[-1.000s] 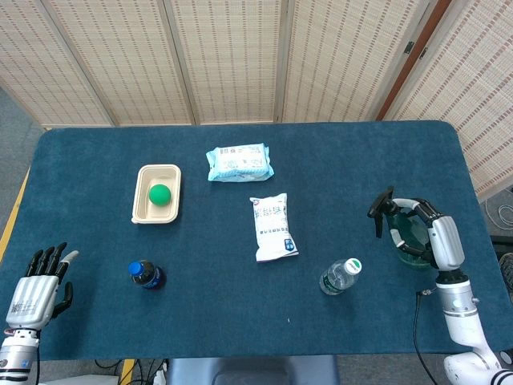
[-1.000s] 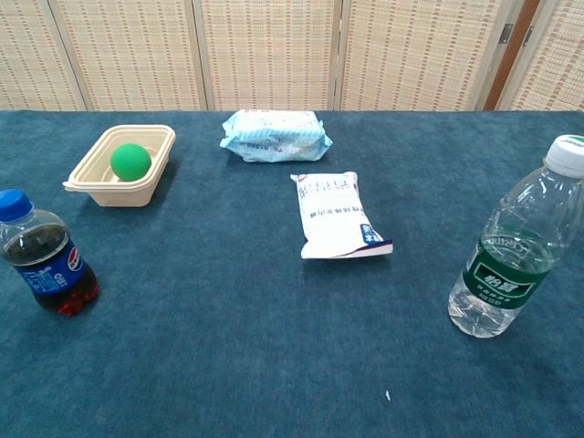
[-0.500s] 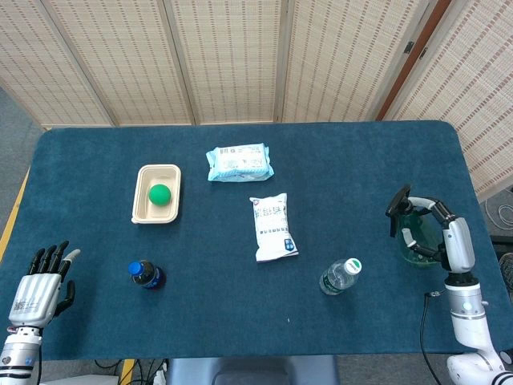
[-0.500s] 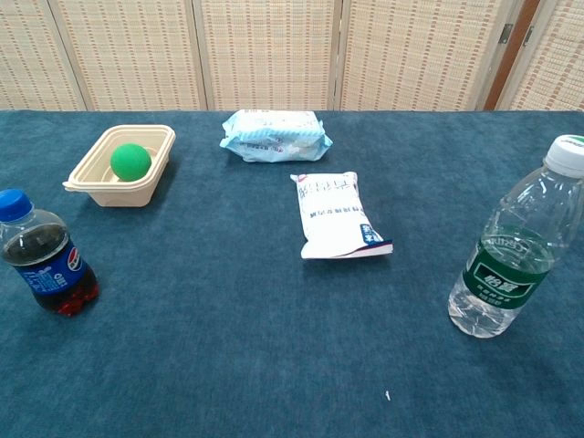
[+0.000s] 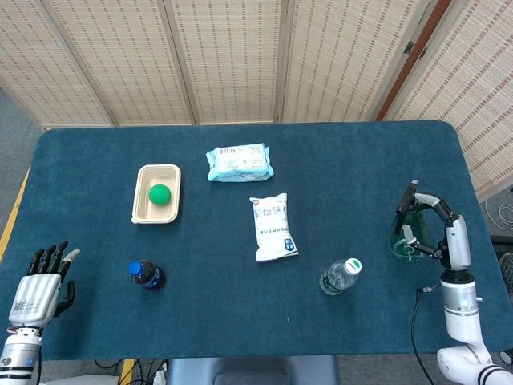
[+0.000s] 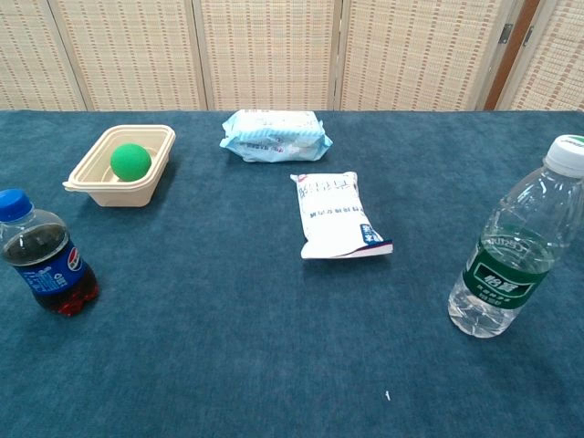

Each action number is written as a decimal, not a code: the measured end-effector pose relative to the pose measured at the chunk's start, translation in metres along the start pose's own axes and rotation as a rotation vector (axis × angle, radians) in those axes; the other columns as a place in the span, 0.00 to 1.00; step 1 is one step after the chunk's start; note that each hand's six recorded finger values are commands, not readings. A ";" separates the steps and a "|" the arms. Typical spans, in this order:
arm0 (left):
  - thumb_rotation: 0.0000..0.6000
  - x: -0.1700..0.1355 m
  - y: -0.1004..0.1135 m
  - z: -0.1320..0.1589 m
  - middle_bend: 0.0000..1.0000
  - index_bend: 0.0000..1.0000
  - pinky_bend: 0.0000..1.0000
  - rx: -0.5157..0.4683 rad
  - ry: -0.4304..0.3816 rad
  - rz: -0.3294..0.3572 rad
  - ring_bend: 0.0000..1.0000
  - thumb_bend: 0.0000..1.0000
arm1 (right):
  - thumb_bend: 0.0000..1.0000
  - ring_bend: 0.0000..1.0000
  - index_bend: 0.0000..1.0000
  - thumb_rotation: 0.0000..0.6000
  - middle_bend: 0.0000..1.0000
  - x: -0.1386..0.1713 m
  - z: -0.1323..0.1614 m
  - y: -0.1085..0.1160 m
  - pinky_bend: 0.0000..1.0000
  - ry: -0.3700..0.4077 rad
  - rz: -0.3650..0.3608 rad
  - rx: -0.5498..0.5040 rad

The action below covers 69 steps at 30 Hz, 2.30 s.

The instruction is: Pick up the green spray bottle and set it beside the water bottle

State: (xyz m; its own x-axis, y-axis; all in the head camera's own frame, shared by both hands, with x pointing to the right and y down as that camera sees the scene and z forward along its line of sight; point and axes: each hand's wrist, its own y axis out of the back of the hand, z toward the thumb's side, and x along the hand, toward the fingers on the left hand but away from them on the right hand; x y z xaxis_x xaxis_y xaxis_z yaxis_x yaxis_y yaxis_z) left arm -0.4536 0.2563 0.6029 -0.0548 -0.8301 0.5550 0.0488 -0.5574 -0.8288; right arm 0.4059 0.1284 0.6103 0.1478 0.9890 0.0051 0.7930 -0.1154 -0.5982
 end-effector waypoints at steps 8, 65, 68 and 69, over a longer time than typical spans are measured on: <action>1.00 0.001 0.000 0.001 0.05 0.14 0.00 0.009 0.008 0.000 0.00 0.61 | 0.29 0.32 0.43 1.00 0.47 0.003 -0.007 -0.005 0.46 -0.002 0.007 -0.095; 1.00 0.039 0.005 0.019 0.05 0.14 0.00 0.097 0.071 0.029 0.00 0.61 | 0.29 0.32 0.43 1.00 0.47 0.049 -0.033 -0.035 0.46 0.009 0.179 -0.424; 1.00 0.038 0.006 0.021 0.05 0.14 0.00 0.102 0.065 0.032 0.00 0.61 | 0.29 0.32 0.43 1.00 0.47 0.052 -0.034 -0.036 0.46 0.001 0.181 -0.423; 1.00 0.037 0.006 0.022 0.05 0.14 0.00 0.102 0.064 0.032 0.00 0.61 | 0.29 0.32 0.43 1.00 0.47 0.053 -0.034 -0.036 0.46 -0.001 0.181 -0.423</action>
State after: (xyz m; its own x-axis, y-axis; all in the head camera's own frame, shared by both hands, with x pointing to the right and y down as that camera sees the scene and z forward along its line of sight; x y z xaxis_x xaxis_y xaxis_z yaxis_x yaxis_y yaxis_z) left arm -0.4335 0.2218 0.6204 -0.1146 -0.8466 0.5197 0.1531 -0.5320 -0.8328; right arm 0.4052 0.1815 0.6595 0.3055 0.9496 -0.0700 0.9261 -0.3134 -0.2100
